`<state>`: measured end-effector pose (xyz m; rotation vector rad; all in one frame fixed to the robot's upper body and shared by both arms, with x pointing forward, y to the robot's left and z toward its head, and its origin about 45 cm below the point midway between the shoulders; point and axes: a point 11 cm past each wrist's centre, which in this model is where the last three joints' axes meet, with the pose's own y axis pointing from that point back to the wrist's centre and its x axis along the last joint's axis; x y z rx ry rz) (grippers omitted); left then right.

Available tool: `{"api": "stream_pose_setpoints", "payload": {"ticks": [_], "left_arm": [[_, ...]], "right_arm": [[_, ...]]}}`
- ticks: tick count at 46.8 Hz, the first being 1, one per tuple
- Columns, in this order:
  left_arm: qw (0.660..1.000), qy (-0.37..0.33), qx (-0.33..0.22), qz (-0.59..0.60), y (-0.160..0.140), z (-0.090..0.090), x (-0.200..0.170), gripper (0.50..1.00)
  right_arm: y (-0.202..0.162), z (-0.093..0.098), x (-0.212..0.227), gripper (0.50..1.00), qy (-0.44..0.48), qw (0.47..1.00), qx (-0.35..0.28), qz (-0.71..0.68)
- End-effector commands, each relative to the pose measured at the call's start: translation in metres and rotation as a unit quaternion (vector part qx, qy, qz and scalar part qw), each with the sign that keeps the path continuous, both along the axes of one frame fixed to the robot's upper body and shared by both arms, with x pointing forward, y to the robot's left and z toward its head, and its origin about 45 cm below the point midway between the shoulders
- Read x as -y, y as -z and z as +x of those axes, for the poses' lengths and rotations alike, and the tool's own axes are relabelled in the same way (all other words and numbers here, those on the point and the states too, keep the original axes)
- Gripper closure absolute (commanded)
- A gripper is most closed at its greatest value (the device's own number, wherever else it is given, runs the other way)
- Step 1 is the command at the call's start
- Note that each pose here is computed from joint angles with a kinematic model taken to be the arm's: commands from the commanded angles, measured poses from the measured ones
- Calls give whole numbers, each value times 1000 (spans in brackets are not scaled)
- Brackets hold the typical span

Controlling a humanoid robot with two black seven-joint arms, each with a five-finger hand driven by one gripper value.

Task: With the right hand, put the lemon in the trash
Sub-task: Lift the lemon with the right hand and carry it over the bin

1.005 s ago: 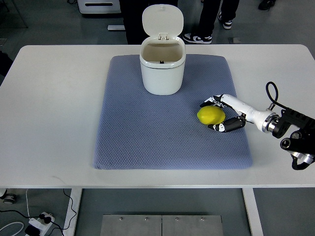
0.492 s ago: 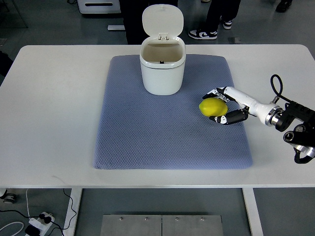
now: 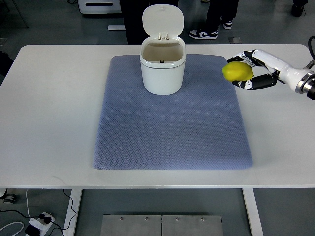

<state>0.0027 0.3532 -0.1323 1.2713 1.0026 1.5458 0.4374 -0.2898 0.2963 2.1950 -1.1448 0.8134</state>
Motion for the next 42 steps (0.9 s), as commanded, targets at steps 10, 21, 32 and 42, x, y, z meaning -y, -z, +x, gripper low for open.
{"api": "stream_pose_setpoints", "payload": {"ticks": [10,21,32,42], "left_arm": [[1000,0,0,0,0,0,0,500],[1000,0,0,0,0,0,0,500],[1000,0,0,0,0,0,0,500],[1000,0,0,0,0,0,0,500]], "right_arm": [[-50,12,11,892,5,1000,25,13],[-61,16,4,890,2,999,33,17],[-68,24,-41,890,-21,998,24,47],[-56,29,-90,885,-50,997,7,52]]}}
